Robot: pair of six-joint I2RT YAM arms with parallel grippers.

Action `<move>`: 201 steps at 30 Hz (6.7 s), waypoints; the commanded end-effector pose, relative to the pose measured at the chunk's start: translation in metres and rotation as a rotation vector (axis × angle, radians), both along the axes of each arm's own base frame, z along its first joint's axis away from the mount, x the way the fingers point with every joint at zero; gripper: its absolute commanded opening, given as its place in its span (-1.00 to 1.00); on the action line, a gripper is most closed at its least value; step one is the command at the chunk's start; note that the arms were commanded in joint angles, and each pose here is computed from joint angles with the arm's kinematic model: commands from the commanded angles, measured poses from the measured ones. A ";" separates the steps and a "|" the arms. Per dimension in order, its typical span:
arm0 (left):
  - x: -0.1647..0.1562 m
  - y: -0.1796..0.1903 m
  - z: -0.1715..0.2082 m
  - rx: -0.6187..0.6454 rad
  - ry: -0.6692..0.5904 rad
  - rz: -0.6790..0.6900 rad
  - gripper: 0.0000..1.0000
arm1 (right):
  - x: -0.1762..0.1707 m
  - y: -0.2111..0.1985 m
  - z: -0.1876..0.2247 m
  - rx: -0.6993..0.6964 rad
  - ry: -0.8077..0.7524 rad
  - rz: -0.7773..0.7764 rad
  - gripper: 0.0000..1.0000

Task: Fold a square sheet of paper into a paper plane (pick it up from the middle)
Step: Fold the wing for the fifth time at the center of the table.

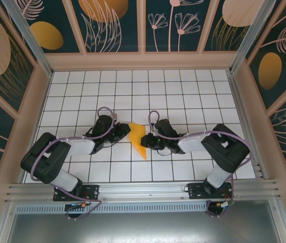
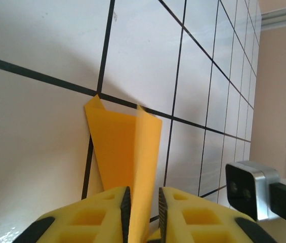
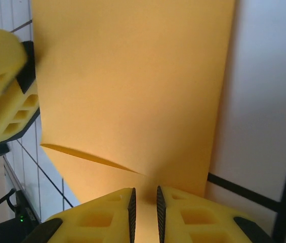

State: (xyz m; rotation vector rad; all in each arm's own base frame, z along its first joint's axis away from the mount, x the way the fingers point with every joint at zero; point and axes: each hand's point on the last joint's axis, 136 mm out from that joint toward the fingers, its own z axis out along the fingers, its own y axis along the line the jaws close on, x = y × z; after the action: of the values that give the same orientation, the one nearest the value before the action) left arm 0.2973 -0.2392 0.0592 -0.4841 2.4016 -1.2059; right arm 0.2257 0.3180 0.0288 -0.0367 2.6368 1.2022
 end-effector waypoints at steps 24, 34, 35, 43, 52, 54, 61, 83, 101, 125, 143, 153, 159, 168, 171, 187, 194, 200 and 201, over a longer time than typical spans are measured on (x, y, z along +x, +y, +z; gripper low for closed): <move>0.006 0.001 -0.026 0.179 0.056 -0.084 0.18 | -0.011 -0.037 -0.032 -0.025 0.055 0.049 -0.56; 0.007 -0.014 -0.026 0.116 0.062 -0.138 0.14 | -0.011 -0.037 -0.036 -0.028 0.066 0.046 -0.56; 0.006 -0.016 -0.026 0.108 0.064 -0.145 0.12 | -0.011 -0.037 -0.037 -0.030 0.066 0.047 -0.56; 0.007 -0.025 -0.018 0.064 0.047 -0.182 0.06 | -0.010 -0.039 -0.040 -0.036 0.071 0.037 -0.56; 0.007 -0.031 -0.017 0.040 0.045 -0.205 0.03 | -0.011 -0.040 -0.041 -0.037 0.073 0.034 -0.56; 0.008 -0.032 -0.015 0.036 0.042 -0.210 0.01 | -0.011 -0.040 -0.041 -0.036 0.070 0.035 -0.56; 0.007 -0.034 -0.012 0.021 0.033 -0.219 -0.32 | -0.006 -0.037 -0.034 -0.023 0.060 0.024 -0.55; 0.010 -0.033 0.006 -0.024 0.026 -0.167 -0.79 | -0.004 -0.030 0.058 -0.292 -0.558 0.038 -0.02; 0.015 -0.035 0.008 -0.031 0.026 -0.166 -0.78 | -0.035 -0.007 0.045 -0.646 -0.955 0.211 -0.09; 0.010 -0.035 0.004 -0.025 0.042 -0.176 -0.78 | -0.024 0.007 0.021 -0.789 -1.096 0.255 -0.10; 0.006 -0.033 0.002 -0.025 0.047 -0.182 -0.78 | -0.016 -0.002 0.011 -0.835 -1.069 0.208 -0.29; 0.006 -0.034 -0.002 -0.024 0.065 -0.182 -0.78 | -0.015 -0.002 0.007 -0.842 -1.058 0.203 -0.39; 0.006 -0.033 0.002 -0.004 0.052 -0.190 -0.76 | -0.014 -0.007 0.005 -0.858 -1.049 0.204 -0.42; 0.005 -0.032 0.003 -0.001 0.047 -0.194 -0.77 | -0.016 -0.008 0.005 -0.840 -1.046 0.206 -0.45; 0.005 -0.032 0.001 0.001 0.048 -0.196 -0.76 | -0.017 -0.010 0.004 -0.835 -1.044 0.205 -0.49; 0.004 -0.032 0.000 -0.001 0.051 -0.199 -0.76 | -0.007 -0.009 0.006 -0.793 -1.033 0.179 -0.55; 0.003 -0.032 0.000 -0.001 0.054 -0.199 -0.76 | -0.005 0.002 0.007 -0.774 -1.044 0.208 -0.52; 0.002 -0.031 -0.002 0.002 0.058 -0.199 -0.76 | -0.003 0.001 0.004 -0.778 -1.031 0.202 -0.62; 0.002 -0.031 -0.001 0.002 0.056 -0.199 -0.76 | -0.002 0.000 0.002 -0.782 -1.026 0.202 -0.66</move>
State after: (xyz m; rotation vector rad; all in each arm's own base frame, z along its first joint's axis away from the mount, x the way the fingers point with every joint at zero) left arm 0.3030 -0.2679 0.0521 -0.3331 2.5511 -1.2748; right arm 0.2195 0.3129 0.0291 -0.8357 1.9693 -0.0070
